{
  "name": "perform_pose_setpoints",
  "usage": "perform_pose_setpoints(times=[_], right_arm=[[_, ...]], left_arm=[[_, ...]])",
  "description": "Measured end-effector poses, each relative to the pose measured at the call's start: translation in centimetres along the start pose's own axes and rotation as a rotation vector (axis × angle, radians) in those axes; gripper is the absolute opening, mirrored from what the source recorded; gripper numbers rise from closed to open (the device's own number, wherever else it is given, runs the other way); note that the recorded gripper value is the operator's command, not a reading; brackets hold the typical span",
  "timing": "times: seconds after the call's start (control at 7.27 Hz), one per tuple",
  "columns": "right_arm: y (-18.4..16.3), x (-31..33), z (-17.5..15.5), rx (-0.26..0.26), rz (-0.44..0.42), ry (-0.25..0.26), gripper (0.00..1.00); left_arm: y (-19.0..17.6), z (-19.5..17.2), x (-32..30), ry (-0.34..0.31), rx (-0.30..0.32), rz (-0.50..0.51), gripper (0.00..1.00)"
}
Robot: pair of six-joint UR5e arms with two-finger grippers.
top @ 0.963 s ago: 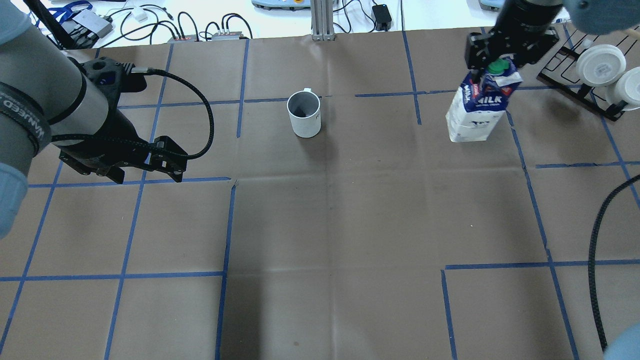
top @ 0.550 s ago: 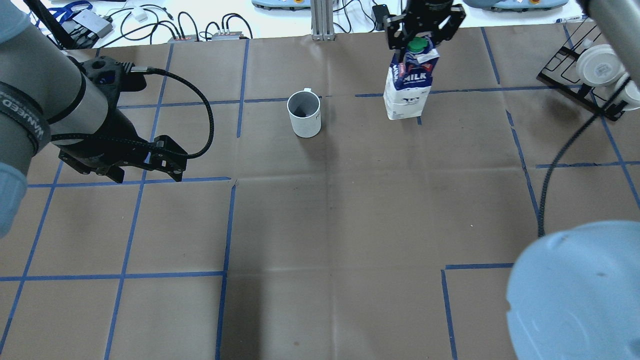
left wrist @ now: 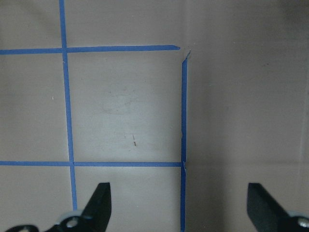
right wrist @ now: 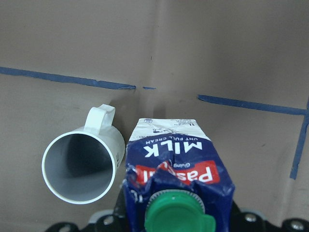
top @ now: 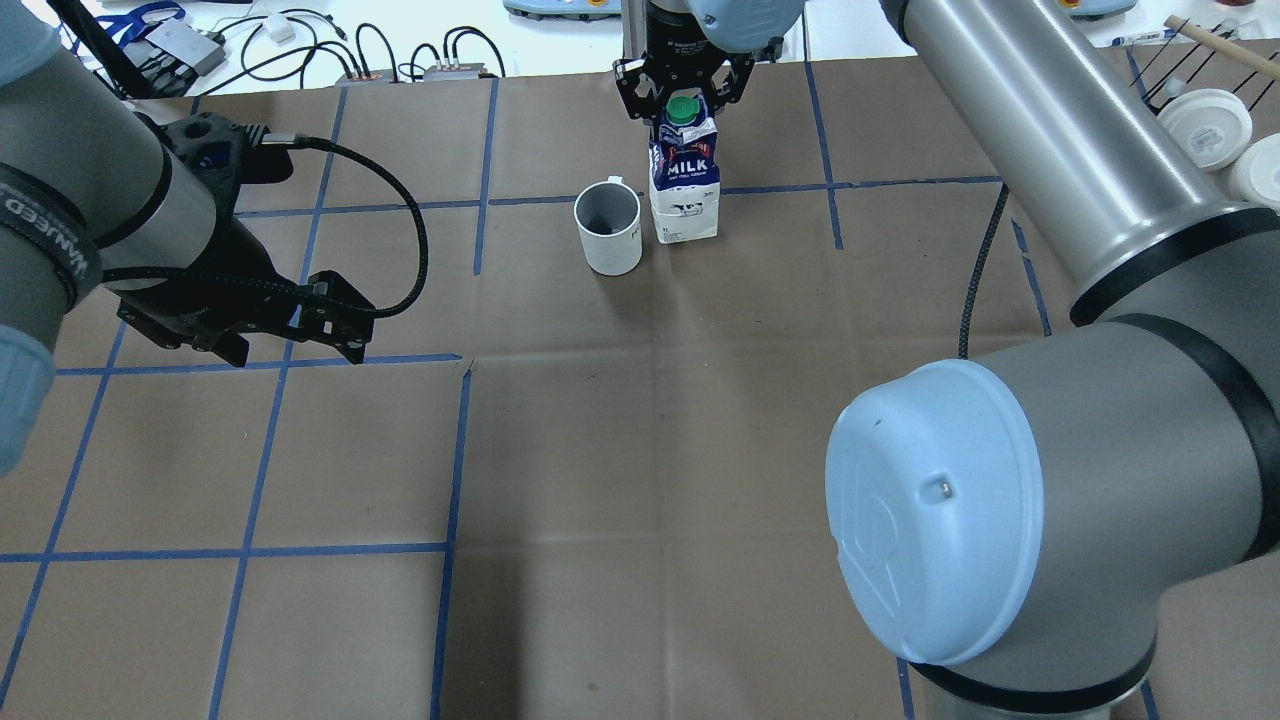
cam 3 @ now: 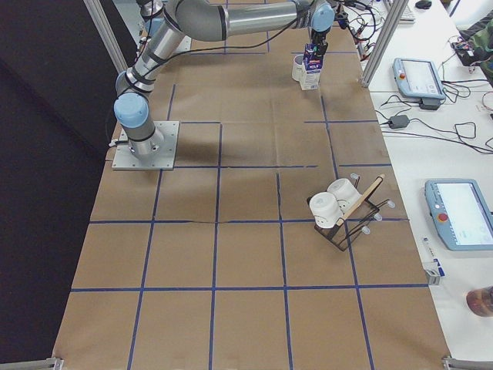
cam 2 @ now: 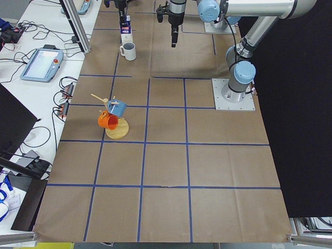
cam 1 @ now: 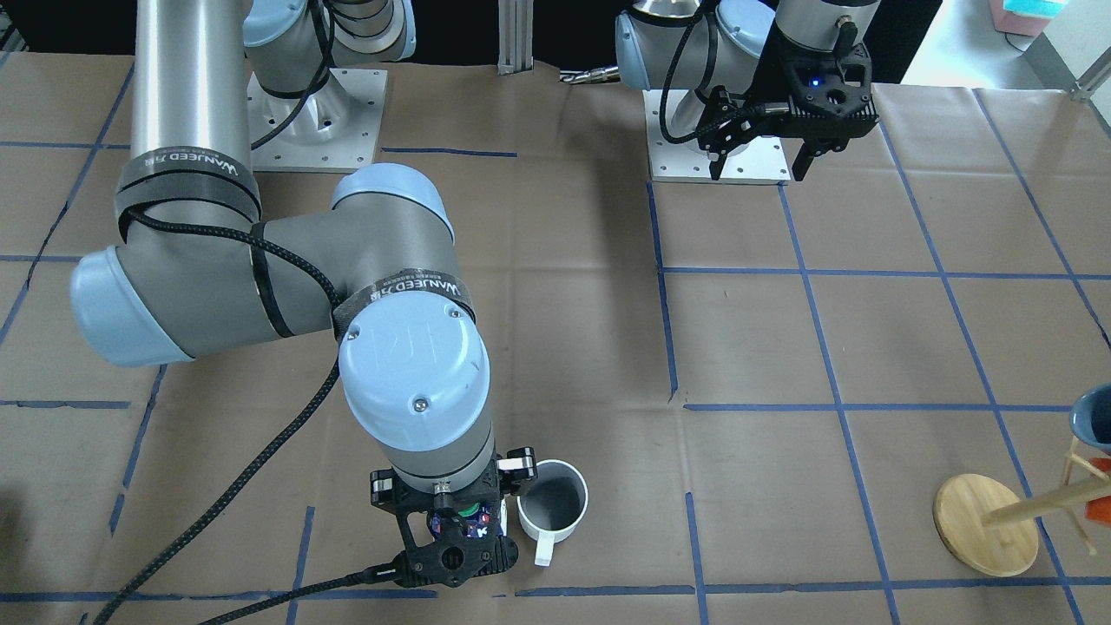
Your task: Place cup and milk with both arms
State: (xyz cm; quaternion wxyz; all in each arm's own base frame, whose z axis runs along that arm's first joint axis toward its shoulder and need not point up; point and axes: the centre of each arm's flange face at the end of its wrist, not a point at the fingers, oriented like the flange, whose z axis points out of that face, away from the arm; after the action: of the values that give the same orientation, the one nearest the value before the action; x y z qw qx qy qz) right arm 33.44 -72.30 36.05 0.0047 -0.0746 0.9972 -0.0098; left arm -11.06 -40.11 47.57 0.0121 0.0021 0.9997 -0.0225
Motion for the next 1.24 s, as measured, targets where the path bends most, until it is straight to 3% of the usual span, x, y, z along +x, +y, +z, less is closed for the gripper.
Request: perform_pose_setpoints(times=[0.14, 0.28, 0.41, 0.83, 1.24], right_arm=[[-0.1, 0.0, 1.0, -0.015, 0.000, 0.002, 0.69], [-0.2, -0.1, 1.8, -0.026, 0.001, 0.003, 0.91], [-0.2, -0.2, 2.2, -0.033, 0.002, 0.004, 1.00], [0.2, 0.1, 1.5, -0.049, 0.003, 0.006, 1.00], [5.1, 2.6, -6.4, -0.132, -0.055, 0.012, 0.93]], left_arm=[[0.0, 0.0, 0.0, 0.000, 0.000, 0.001, 1.00], [0.0, 0.0, 0.0, 0.000, -0.001, 0.001, 1.00], [0.1, 0.0, 0.0, 0.000, -0.001, 0.002, 1.00], [0.1, 0.0, 0.0, 0.000, -0.002, 0.002, 1.00], [0.1, 0.1, 0.0, 0.000, -0.004, 0.003, 1.00]])
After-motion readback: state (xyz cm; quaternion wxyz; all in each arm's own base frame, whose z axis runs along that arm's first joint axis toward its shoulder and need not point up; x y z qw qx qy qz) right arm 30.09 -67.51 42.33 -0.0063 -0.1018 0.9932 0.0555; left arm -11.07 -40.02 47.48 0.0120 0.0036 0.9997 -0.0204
